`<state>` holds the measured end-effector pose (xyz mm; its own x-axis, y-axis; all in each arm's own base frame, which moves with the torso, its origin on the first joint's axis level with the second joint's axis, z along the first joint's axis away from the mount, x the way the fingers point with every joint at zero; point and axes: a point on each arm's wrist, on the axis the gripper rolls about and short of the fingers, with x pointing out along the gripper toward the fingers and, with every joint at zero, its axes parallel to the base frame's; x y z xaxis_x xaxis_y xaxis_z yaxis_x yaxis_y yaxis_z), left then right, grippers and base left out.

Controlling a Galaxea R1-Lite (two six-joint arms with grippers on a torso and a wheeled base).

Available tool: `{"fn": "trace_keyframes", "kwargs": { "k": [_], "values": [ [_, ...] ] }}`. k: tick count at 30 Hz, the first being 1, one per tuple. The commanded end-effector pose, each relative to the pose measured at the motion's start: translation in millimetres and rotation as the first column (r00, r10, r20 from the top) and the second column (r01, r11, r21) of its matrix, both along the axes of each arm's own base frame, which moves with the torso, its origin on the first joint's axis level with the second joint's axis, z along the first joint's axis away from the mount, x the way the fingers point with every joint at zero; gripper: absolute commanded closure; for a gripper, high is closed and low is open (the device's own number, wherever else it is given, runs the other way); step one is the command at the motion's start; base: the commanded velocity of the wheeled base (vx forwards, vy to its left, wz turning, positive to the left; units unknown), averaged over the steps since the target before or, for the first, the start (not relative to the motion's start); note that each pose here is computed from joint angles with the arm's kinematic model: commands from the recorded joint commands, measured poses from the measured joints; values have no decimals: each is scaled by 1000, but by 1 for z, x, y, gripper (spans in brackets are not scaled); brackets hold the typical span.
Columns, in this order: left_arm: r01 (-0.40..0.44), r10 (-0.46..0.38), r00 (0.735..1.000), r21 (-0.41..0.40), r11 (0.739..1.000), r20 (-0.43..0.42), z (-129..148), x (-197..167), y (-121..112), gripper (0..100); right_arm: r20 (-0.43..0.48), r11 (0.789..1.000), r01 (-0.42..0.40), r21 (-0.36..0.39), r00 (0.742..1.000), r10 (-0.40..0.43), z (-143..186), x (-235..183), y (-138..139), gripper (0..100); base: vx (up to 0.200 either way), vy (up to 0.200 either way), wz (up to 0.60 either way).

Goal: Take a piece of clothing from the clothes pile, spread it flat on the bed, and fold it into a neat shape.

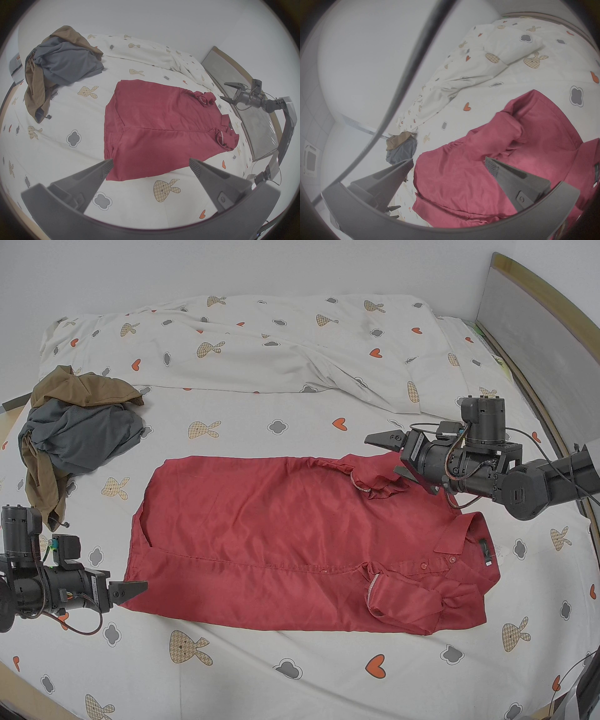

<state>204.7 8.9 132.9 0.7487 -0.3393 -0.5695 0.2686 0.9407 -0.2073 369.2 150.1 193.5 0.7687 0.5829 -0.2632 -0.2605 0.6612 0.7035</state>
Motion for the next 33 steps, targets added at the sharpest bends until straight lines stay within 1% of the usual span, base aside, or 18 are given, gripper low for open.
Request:
{"fn": "trace_keyframes", "kwargs": {
  "k": [1,2,5,13,16,19,23,30,33],
  "values": [
    [-1,1,1000,-2,1000,-20,-4,0,0,0,-20,1000,16,-6,1000,-16,-4,9,-6,0,0,0,0],
    [-2,2,1000,-4,1000,-24,-5,-1,0,0,-45,1000,22,-15,999,-23,-9,11,-8,0,0,0,0],
    [-4,4,1000,-5,1000,-17,-4,-4,0,0,-66,999,28,-26,997,-30,-17,15,-10,0,0,0,0],
    [-25,26,999,-28,999,28,8,-11,-1,0,-88,999,41,-28,995,-43,-27,25,-19,0,0,0,0],
    [-28,29,999,-26,999,34,10,-12,-1,0,-95,998,52,-30,994,-54,-32,32,-22,0,0,0,0],
    [-49,50,998,-9,999,36,10,-13,0,0,-113,998,59,-37,992,-62,-42,38,-23,0,0,0,0],
    [-71,71,997,5,997,44,11,-16,0,0,-108,997,68,-36,992,-71,-45,47,-24,0,0,0,0],
    [-70,70,996,6,997,50,11,-22,0,0,-95,997,72,-29,993,-74,-43,60,-22,0,0,0,0],
    [-70,70,996,6,997,50,11,-25,-1,0,-85,997,78,-25,993,-80,-42,72,-22,0,0,0,0]
  ]
}}
